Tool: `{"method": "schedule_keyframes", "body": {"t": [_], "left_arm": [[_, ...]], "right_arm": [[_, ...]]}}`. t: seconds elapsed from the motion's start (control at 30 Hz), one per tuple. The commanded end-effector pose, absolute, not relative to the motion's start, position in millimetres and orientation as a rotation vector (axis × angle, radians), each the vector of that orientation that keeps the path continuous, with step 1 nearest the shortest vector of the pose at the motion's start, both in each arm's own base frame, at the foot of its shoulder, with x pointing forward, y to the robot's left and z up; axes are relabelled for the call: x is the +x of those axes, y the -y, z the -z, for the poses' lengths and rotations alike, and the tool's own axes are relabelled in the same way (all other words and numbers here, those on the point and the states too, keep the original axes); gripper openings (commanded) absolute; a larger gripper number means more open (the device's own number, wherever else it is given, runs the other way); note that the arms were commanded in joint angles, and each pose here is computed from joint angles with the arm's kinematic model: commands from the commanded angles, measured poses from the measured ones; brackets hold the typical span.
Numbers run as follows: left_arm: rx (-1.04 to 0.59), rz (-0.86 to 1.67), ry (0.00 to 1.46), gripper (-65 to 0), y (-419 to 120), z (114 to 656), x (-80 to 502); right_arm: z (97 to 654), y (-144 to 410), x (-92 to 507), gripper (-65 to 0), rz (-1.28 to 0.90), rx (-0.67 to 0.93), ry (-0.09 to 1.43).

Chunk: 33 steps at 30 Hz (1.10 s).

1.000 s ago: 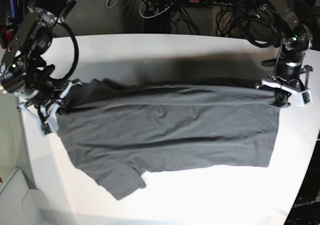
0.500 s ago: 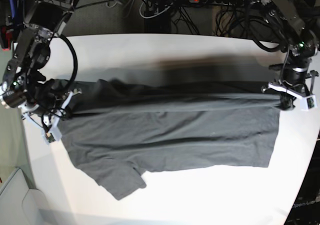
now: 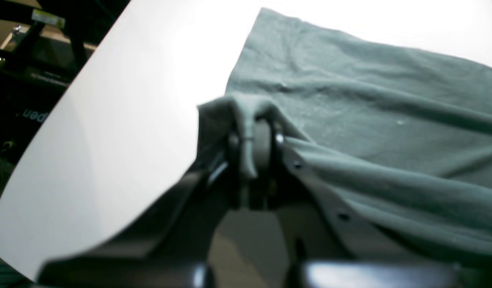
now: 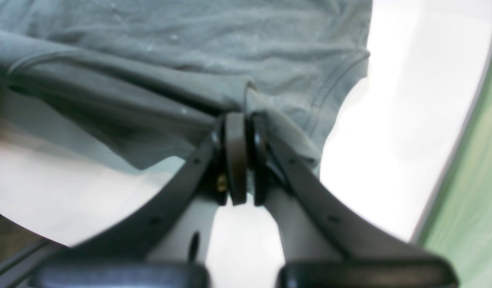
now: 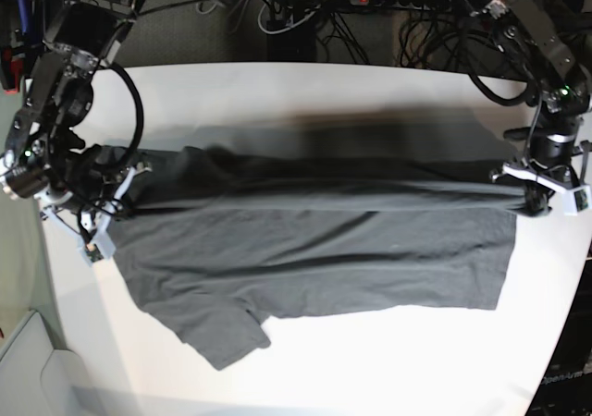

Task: Layout the t-shirt on the table in an organized manner, then fold the t-shirt properly
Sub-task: 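Lift the shoulder edge with both grippers and fold it toward the hem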

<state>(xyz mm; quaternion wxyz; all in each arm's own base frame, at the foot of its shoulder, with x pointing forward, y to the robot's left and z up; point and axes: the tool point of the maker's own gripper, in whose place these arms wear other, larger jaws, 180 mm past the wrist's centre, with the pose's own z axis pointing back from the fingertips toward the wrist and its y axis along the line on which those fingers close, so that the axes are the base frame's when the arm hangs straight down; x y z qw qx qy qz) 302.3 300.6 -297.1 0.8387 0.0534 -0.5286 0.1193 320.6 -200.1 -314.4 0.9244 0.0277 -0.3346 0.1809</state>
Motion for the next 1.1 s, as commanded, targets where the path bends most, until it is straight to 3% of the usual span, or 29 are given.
{"method": "schedule_keyframes", "body": {"t": [0.0, 0.3, 0.57, 1.07], "left_arm": [[0.128, -0.245, 1.168, -64.7, -304, 283, 306], [0.103, -0.272, 1.082, -64.6, -310, 318, 302], [0.095, -0.281, 1.091, -64.6, -318, 316, 317], [0.081, -0.266, 1.124, -62.8, -320, 303, 341]], "right_arm": [[307, 204, 323, -65.0, -0.380, 0.043, 0.714], [313, 196, 319, -65.0, -0.402, 0.051, 0.692], [310, 174, 335, -65.0, -0.466, 0.088, 0.724], [325, 180, 357, -65.0, -0.436, 0.136, 0.686]]}}
